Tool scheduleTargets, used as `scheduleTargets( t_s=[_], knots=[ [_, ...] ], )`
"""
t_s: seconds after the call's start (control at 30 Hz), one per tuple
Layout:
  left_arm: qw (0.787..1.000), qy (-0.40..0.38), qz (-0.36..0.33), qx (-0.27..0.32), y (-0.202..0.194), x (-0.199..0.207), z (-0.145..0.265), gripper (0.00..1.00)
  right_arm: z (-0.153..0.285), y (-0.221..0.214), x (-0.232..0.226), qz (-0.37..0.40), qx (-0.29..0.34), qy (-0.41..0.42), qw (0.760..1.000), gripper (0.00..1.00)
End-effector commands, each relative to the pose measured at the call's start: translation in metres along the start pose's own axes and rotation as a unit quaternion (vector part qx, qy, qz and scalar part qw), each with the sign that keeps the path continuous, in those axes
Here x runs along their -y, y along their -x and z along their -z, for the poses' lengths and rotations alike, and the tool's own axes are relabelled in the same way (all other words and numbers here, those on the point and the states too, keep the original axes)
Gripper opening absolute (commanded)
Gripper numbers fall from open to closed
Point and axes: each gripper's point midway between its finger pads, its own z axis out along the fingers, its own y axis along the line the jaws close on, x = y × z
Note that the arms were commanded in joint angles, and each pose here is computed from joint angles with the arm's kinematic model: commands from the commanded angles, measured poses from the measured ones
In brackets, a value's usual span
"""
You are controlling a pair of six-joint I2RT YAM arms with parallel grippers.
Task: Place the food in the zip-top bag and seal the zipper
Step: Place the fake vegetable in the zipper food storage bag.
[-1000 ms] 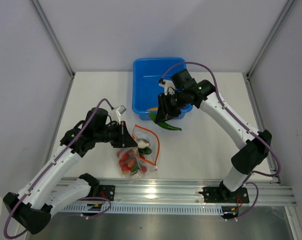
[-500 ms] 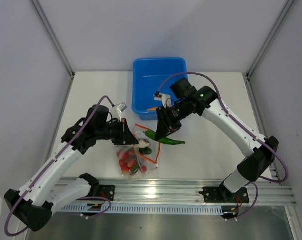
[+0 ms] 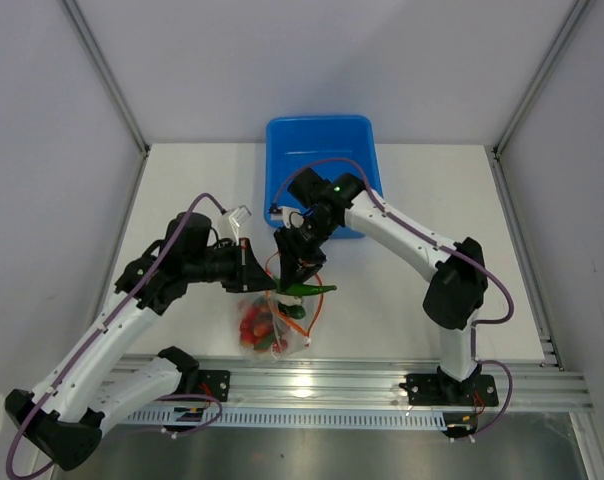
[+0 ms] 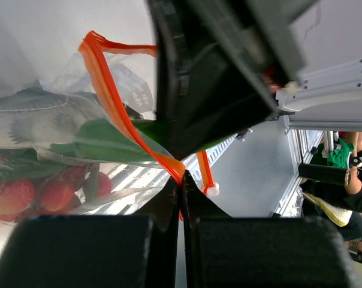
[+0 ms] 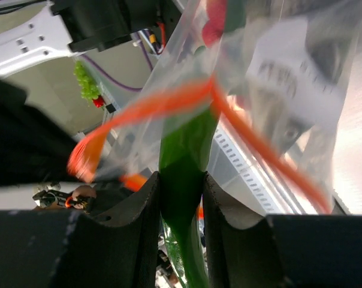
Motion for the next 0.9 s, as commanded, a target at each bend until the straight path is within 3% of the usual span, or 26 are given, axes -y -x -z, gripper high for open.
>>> scheduleTargets(
  t_s=[0.0,0.07,0.17,0.27,0.43,0.53,0.67,0.87],
  knots=[
    [0.999,-0.036,-0.014,0.021,0.008,0.017,0.007,0.01,0.002,0.007,-0.006,0.0,0.004,-0.011,1.0,0.19],
    [0.999,-0.038,-0.013,0.019,0.007,0.018,0.007,0.0,0.0,0.013,-0.005,-0.001,0.006,-0.014,1.0,0.36],
    [0.999,-0.036,-0.01,0.018,0.005,0.016,0.006,0.01,0.001,0.015,-0.007,0.008,0.008,-0.018,1.0,0.52],
    [0.999,-0.035,-0.011,0.019,0.006,0.015,0.006,0.01,0.006,0.013,-0.008,0.015,0.013,-0.02,1.0,0.6],
    [0.999,-0.034,-0.009,0.016,0.005,0.013,0.004,0.01,0.012,0.011,-0.012,0.025,0.023,-0.021,0.999,0.64],
    [0.999,-0.03,-0.01,0.016,0.004,0.011,0.004,0.01,0.026,0.019,-0.006,0.02,0.06,-0.052,0.997,0.65],
    [1.0,-0.026,-0.006,0.007,-0.001,0.009,0.004,0.01,0.063,0.045,0.006,-0.01,0.144,-0.07,0.987,0.63],
    [1.0,-0.017,-0.012,-0.001,-0.005,0.004,0.005,0.0,0.133,0.103,0.05,-0.082,0.296,-0.112,0.945,0.62]
  ],
)
